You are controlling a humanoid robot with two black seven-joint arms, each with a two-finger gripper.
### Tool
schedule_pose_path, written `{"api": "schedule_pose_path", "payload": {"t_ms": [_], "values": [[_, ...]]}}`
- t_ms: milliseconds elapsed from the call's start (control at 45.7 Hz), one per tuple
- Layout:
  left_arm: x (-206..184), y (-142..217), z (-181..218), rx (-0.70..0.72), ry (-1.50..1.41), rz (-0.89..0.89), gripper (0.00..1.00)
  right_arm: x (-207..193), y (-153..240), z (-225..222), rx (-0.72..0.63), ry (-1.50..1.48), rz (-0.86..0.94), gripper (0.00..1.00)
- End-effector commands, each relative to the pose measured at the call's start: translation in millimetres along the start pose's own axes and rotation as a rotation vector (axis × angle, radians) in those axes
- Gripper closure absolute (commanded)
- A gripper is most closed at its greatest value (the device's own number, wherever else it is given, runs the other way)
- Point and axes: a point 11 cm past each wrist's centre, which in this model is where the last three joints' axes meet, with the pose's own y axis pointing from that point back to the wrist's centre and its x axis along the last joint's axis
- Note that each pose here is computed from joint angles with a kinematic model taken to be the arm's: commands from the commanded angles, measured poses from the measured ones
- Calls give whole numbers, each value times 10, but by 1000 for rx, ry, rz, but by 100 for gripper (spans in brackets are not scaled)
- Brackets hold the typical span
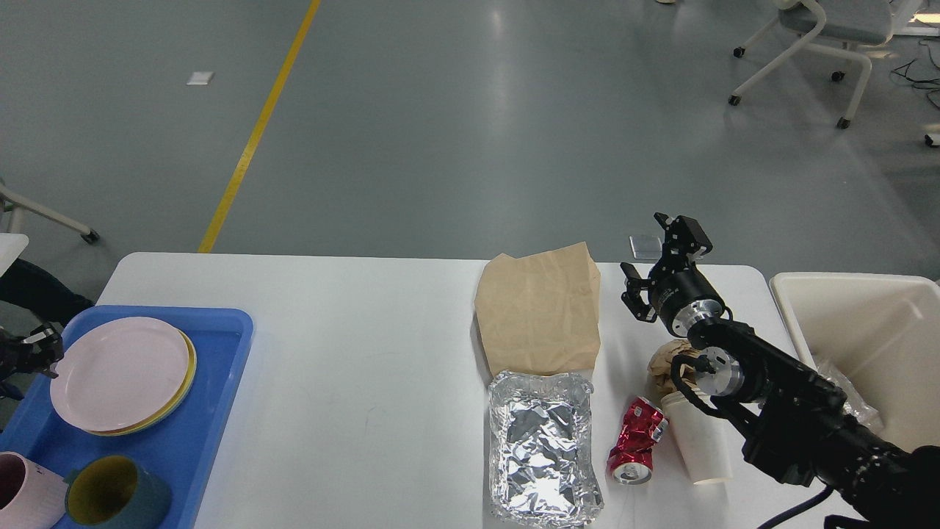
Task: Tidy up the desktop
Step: 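Open the left gripper and raise it away from the plates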
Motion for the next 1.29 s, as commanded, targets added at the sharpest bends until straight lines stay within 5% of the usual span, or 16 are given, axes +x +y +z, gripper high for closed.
{"api": "schedule_pose_path", "payload": {"t_ms": [0, 66, 285, 766, 1270], "values": [[9, -30, 78, -36, 21, 42, 23, -6, -1, -1, 2, -1, -2, 0], [35, -37, 154, -75, 63, 81, 10, 1, 0, -4, 1, 0, -1, 0], [0, -65, 325, -148, 128, 100, 4, 3, 0, -4, 1, 1, 1, 0], [-455, -4, 1606, -746, 595, -53, 4, -1, 0, 1, 0, 0, 0, 0], [-294, 349, 2022, -1194, 1312, -279, 4, 1, 0, -4, 1, 0, -1, 0]]}}
